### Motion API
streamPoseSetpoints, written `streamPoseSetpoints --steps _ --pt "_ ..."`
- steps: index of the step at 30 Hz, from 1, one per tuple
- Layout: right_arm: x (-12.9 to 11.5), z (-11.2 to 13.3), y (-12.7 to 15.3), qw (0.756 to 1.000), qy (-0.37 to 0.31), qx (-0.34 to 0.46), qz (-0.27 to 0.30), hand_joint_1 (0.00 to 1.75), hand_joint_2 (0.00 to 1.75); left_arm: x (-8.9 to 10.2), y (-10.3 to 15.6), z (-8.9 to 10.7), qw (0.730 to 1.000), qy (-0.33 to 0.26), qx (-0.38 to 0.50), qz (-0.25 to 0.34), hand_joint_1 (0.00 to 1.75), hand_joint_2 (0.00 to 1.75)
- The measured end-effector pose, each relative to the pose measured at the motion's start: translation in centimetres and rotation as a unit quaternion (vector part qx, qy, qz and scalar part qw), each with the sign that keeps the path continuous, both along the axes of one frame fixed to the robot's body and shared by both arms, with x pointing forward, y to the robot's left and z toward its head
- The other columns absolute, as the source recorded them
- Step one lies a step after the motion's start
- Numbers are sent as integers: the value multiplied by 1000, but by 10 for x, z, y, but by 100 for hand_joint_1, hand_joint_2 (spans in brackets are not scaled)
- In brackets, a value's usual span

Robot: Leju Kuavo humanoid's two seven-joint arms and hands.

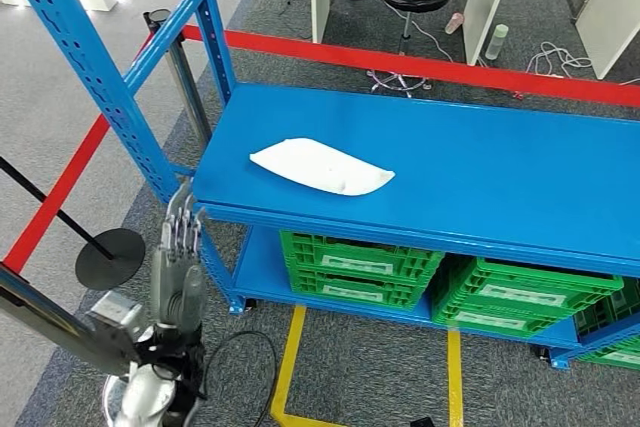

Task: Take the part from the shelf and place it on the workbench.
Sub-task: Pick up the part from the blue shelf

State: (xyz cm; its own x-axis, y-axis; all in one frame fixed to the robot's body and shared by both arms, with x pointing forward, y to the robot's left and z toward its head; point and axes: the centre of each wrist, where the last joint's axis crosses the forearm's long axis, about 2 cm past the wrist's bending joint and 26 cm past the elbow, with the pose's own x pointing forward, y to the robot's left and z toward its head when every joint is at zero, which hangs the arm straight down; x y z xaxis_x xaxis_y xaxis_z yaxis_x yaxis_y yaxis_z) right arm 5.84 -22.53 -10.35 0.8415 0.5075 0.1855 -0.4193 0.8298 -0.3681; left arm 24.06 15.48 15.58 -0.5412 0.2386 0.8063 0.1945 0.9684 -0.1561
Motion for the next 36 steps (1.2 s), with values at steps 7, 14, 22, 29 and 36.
streamPoseSetpoints --steps 7,14,22,29,36 --pt "7 1 1 1000 -2 3 21 0 175 50 17 17 977 -34 203 54 0 175" --pt "18 3 2 999 -2 5 40 0 175 98 22 38 941 -63 324 68 0 175" --pt "30 5 3 998 -5 6 62 0 175 138 15 57 881 -69 468 13 0 175" --pt "37 7 5 997 -4 8 83 0 175 170 8 69 794 -75 602 -31 0 175" --pt "42 8 6 996 -5 10 93 0 175 190 7 74 729 -70 680 -36 0 175"
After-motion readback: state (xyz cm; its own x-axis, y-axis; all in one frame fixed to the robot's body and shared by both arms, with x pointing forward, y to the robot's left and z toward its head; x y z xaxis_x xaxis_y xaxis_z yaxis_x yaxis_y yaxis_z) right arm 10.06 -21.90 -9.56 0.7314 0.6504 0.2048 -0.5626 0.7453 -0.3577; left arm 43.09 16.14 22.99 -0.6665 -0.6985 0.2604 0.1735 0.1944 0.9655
